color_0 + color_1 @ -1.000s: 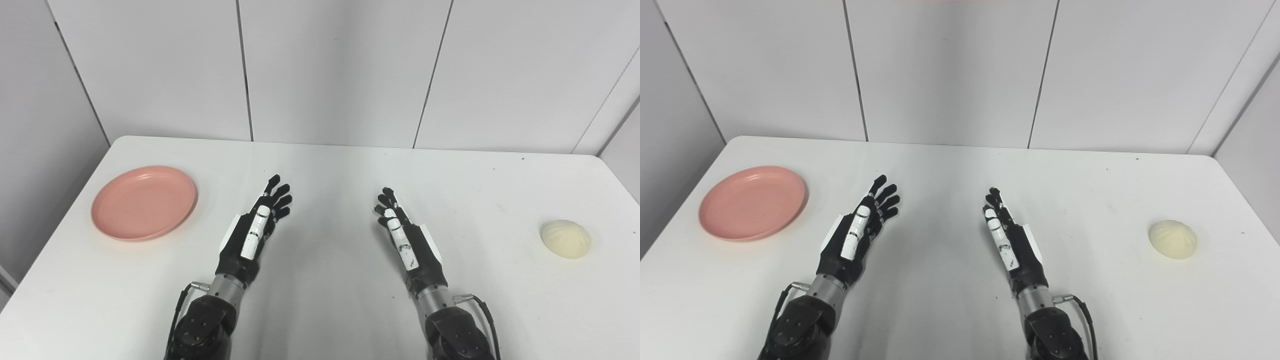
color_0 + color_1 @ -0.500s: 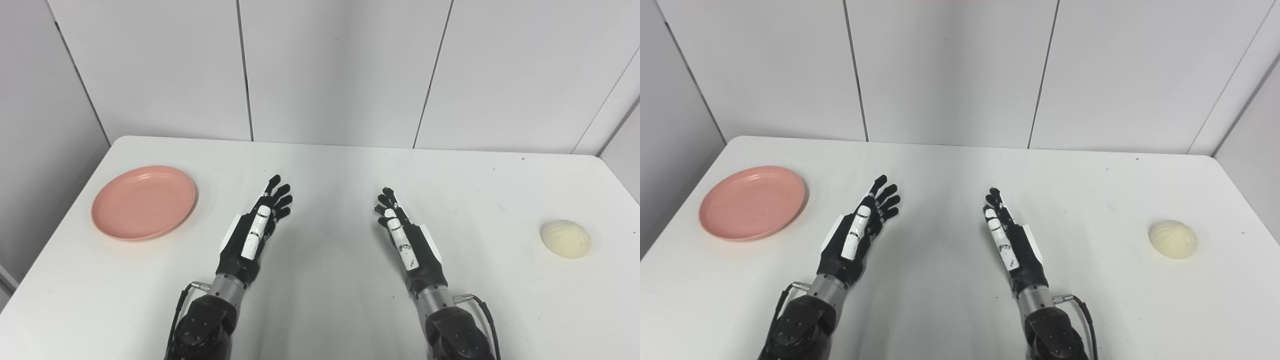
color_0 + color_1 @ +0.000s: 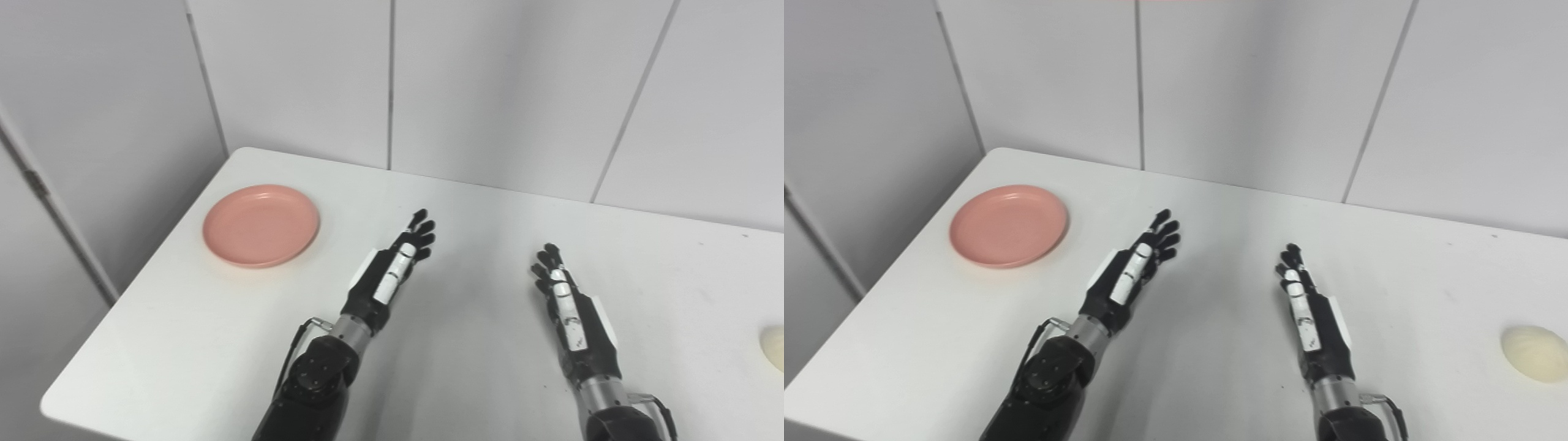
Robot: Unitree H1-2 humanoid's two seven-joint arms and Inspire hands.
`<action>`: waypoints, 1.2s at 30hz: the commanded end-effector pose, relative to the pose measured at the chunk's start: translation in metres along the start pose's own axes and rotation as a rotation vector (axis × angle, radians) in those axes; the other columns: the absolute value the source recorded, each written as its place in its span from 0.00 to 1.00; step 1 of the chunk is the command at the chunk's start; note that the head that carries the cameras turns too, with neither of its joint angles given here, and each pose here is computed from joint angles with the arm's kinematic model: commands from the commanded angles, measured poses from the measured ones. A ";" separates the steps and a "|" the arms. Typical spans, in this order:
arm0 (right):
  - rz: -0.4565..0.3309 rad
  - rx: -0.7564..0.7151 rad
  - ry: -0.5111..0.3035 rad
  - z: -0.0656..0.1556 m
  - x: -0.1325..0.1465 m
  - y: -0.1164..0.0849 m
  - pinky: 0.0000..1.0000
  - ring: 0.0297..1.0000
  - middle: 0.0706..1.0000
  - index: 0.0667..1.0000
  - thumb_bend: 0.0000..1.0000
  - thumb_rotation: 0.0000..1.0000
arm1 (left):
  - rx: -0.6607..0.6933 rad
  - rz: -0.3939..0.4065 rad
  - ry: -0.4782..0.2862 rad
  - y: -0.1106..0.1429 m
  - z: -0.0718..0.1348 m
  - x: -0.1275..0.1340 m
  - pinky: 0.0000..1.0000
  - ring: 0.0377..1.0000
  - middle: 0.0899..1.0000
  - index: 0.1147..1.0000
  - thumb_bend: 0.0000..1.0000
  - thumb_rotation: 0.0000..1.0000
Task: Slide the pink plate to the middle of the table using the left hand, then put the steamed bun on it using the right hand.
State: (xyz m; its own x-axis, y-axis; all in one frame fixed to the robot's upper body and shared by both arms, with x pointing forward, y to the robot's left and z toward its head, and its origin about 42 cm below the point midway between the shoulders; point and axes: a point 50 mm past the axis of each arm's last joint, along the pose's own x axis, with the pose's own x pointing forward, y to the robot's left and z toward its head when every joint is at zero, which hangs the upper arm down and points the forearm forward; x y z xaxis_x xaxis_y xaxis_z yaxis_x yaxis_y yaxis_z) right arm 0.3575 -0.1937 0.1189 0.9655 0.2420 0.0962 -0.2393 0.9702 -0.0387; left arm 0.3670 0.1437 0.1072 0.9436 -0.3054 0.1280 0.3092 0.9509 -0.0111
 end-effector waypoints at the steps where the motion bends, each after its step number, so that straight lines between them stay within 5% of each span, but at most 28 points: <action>1: -0.025 0.006 0.066 -0.030 -0.025 -0.010 0.99 0.95 0.97 0.98 0.27 1.00 | -0.081 0.033 0.222 -0.023 -0.069 -0.053 0.96 0.96 0.98 0.99 0.44 1.00; 24: -0.010 0.005 0.051 -0.018 -0.024 -0.003 1.00 0.97 0.99 1.00 0.19 1.00 | -0.058 0.042 0.232 -0.012 -0.059 -0.045 0.95 0.95 0.96 0.98 0.46 1.00; 32: -0.013 0.005 0.051 -0.017 -0.022 -0.004 1.00 0.97 0.99 1.00 0.17 1.00 | -0.019 0.038 0.204 0.000 -0.019 -0.024 0.93 0.93 0.95 0.95 0.41 1.00; 36: -0.019 0.000 0.050 -0.016 -0.023 -0.007 1.00 0.97 0.99 1.00 0.15 1.00 | 0.004 0.052 0.130 0.008 0.019 -0.010 0.93 0.94 0.95 0.95 0.41 1.00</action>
State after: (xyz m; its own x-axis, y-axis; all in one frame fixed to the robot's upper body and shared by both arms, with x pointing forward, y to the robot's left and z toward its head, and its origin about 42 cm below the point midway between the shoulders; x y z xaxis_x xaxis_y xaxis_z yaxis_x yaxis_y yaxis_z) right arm 0.3521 -0.1948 0.1253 0.9615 0.2444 0.1253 -0.2405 0.9696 -0.0456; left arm 0.3589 0.1488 0.1217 0.9605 -0.2771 0.0256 0.2776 0.9605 -0.0180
